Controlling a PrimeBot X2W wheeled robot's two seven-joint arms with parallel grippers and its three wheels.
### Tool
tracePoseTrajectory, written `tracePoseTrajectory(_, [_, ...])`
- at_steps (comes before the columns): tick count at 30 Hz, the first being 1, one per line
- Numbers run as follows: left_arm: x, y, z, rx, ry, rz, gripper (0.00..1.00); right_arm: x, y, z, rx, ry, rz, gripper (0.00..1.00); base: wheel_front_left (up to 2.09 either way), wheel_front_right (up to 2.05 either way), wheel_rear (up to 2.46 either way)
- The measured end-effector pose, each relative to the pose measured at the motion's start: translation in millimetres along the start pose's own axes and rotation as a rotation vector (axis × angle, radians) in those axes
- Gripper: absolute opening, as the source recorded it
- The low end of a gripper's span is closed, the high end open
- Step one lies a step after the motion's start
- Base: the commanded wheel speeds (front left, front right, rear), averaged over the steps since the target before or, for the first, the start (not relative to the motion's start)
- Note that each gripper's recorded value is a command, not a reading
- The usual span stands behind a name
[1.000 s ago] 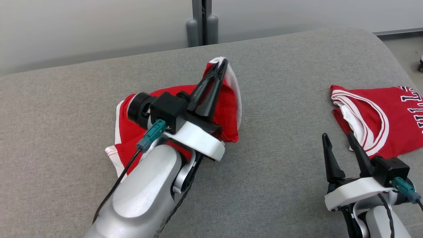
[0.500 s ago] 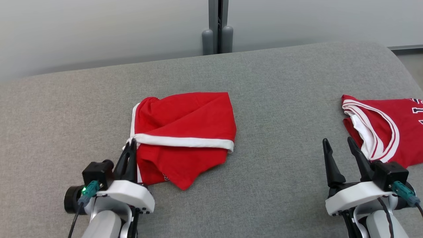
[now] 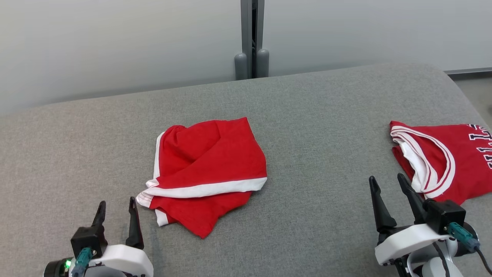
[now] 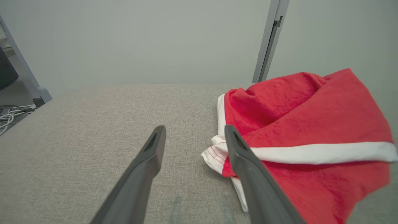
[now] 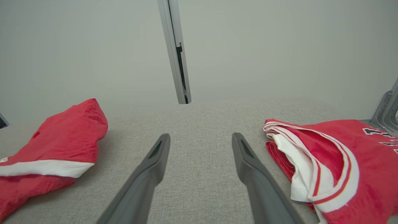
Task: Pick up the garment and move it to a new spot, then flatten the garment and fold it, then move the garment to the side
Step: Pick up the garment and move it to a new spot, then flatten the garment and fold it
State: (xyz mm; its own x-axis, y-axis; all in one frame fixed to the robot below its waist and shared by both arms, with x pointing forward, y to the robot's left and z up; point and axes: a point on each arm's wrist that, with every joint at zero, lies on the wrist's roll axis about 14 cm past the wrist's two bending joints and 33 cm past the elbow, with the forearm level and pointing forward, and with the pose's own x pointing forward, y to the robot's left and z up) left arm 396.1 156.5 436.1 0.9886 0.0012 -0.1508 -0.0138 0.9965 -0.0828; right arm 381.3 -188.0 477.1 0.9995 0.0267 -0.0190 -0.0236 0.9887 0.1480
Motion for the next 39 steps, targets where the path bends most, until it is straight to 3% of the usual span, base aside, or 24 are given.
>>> tracePoseTrajectory(16, [-36.0, 19.3, 2.5, 0.033, -0.028, 0.053, 1.00, -11.0, 15.3, -4.2, 0.002, 0.009, 0.043, 1.00, 0.00, 0.00, 0.00])
tracePoseTrajectory(28, [-38.8, 27.1, -1.8, 0.004, -0.015, 0.081, 1.00, 13.0, 74.6, -44.9, -0.015, 0.141, 0.226, 1.00, 0.00, 0.00, 0.00])
tracePoseTrajectory(39, [-51.6, 60.6, -4.4, 0.004, -0.006, 0.183, 1.00, 50.3, 145.9, -68.3, 0.255, 0.245, 0.351, 1.00, 0.00, 0.00, 0.00])
